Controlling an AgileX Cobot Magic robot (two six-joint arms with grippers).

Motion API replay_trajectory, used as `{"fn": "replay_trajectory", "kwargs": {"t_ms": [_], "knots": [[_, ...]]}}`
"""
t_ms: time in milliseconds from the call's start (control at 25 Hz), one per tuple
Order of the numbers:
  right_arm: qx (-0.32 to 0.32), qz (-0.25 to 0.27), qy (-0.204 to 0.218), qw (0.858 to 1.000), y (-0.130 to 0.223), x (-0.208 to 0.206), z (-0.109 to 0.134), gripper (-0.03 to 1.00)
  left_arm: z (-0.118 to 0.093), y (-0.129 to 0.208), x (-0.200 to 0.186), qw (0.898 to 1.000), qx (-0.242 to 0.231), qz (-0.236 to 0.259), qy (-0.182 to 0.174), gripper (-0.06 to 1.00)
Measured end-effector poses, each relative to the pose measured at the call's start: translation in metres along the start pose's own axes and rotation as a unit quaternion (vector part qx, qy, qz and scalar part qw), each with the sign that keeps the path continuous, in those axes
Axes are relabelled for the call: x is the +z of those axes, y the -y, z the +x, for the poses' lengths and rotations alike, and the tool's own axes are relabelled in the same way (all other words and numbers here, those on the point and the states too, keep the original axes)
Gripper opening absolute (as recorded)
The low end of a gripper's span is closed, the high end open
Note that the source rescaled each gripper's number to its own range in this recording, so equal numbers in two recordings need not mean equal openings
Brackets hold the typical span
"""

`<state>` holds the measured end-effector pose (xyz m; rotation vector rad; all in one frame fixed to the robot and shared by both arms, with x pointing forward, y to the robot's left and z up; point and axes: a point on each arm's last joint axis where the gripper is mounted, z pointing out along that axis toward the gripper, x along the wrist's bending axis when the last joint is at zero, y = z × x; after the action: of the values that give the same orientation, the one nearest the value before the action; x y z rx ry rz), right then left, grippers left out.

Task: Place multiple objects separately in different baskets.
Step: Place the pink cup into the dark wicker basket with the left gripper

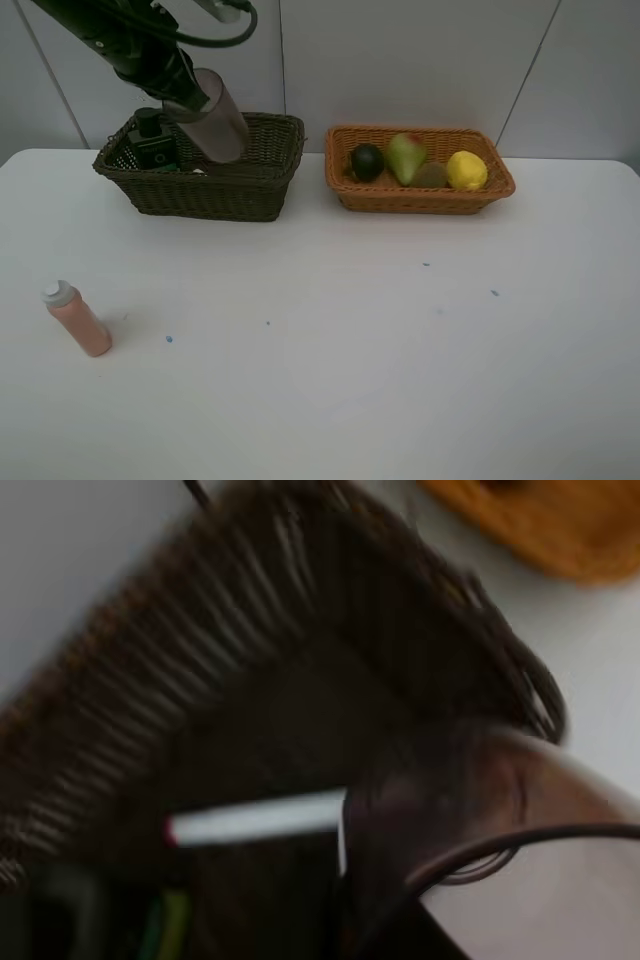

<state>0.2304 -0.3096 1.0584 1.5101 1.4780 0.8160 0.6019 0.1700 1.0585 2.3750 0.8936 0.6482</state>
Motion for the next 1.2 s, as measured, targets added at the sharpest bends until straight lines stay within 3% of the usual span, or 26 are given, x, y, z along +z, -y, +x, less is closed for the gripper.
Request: {"fn": "replay_trajectory", "kwargs": {"t_ms": [160, 320, 800, 1200], "knots": [[0.000, 0.000, 0.000, 1.000, 0.000, 0.000, 0.000, 1.00, 0.010, -0.014, 0.005, 0.998, -0.023, -0.052, -0.035, 0.00], [0.000, 0.000, 0.000, 1.000, 0.000, 0.000, 0.000, 1.00, 0.016, -0.021, 0.029, 0.997, -0.040, -0.054, -0.036, 0.00], [0.000, 0.000, 0.000, 1.000, 0.000, 0.000, 0.000, 1.00, 0.030, -0.030, 0.122, 0.996, -0.082, -0.027, -0.015, 0.00], [0.000, 0.000, 0.000, 1.000, 0.000, 0.000, 0.000, 1.00, 0.025, -0.008, 0.174, 0.997, -0.081, 0.016, -0.001, 0.00]]}}
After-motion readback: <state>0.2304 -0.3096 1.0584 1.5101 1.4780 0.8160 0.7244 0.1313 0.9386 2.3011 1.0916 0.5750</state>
